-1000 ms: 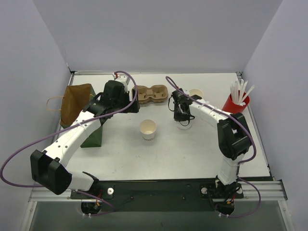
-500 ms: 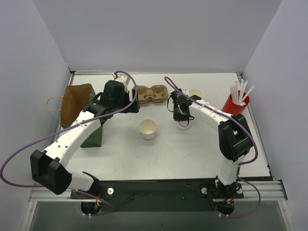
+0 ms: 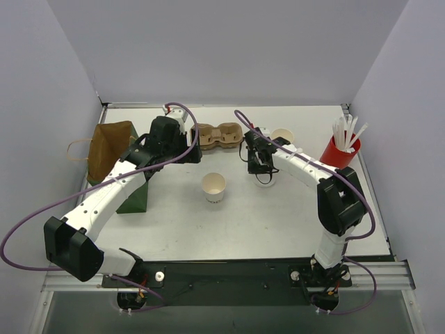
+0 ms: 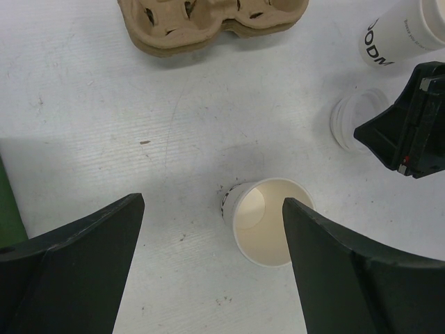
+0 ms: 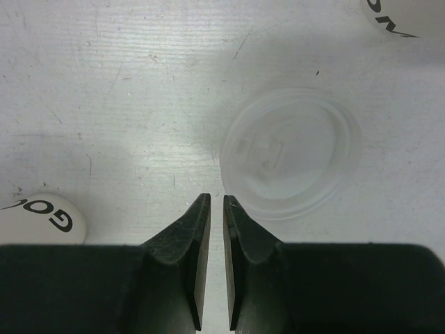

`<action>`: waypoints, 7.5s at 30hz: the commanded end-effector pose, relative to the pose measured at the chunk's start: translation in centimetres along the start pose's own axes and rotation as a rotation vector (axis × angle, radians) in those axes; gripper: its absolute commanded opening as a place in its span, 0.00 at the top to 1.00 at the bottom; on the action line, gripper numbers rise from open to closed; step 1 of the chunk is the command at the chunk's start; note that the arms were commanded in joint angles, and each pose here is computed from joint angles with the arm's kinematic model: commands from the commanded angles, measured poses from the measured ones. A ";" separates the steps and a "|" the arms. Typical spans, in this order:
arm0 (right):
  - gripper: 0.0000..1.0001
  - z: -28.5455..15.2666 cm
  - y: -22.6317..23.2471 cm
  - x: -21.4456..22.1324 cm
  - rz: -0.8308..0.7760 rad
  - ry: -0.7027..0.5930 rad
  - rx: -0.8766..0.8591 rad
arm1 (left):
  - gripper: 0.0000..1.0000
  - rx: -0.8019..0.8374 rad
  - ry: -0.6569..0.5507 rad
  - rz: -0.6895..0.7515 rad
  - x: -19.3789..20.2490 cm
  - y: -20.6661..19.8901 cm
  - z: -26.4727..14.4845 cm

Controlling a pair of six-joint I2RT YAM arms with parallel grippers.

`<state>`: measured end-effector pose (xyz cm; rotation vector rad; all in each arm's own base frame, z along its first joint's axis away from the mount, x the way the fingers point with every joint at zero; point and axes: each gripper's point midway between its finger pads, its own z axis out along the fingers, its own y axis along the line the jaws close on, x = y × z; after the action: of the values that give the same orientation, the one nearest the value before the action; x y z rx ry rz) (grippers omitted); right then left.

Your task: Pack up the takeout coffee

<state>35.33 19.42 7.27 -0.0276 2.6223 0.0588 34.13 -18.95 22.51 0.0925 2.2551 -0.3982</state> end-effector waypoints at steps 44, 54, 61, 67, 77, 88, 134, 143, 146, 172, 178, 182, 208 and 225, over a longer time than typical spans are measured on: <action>1.00 -0.6 -1.8 -0.9 0.003 -0.011 0.069 | 0.08 0.023 -0.070 -0.027 -1.8 -0.4 -0.3; 1.00 -3.0 -2.4 -2.2 -0.004 -0.059 0.082 | 0.08 0.035 -0.068 -0.032 -1.7 -0.6 -0.2; 1.00 -5.7 -1.9 -4.0 0.024 -0.106 0.022 | 0.08 0.072 -0.058 -0.040 -1.4 -1.3 0.3; 1.00 -9.8 0.5 -6.9 0.120 -0.150 -0.187 | 0.08 0.191 -0.064 -0.087 -1.6 -3.2 0.7; 1.00 -15.4 5.9 -11.1 0.292 -0.166 -0.630 | 0.03 0.444 -0.115 -0.143 -3.7 -7.0 -0.5; 1.00 -19.8 10.2 -12.4 0.379 -0.119 -0.999 | 0.03 0.706 -0.170 -0.224 -6.1 -8.8 -1.6; 1.00 -26.5 11.7 -13.5 0.389 -0.083 -1.441 | 0.03 1.068 -0.108 -0.239 -9.4 -10.9 -4.7; 1.00 -26.1 11.7 -13.5 0.394 -0.073 -1.433 | 0.03 1.103 -0.117 -0.244 -10.0 -11.4 -5.3; 1.00 -26.1 11.8 -13.5 0.395 -0.071 -1.434 | 0.03 1.094 -0.112 -0.238 -9.8 -11.5 -5.2; 1.00 -25.5 12.2 -13.0 0.388 -0.055 -1.414 | 0.03 1.086 -0.091 -0.244 -9.4 -12.2 -4.2; 1.00 -25.3 12.4 -12.9 0.380 -0.052 -1.408 | 0.06 1.083 -0.091 -0.247 -9.5 -12.2 -4.1; 1.00 -25.2 12.5 -12.8 0.379 -0.048 -1.403 | 0.10 1.084 -0.092 -0.246 -9.5 -12.3 -4.1; 0.69 -24.1 9.9 -12.0 0.329 -0.154 -1.163 | 0.29 1.010 -0.063 -0.195 -8.2 -11.9 -4.1; 0.69 -18.1 1.6 -8.9 0.313 -0.247 -0.603 | 0.28 0.415 0.148 0.125 -0.2 -7.5 -2.8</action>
<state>34.23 21.82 27.81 0.1820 2.2503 1.0130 32.68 -27.43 28.45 0.3893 2.1365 -1.1528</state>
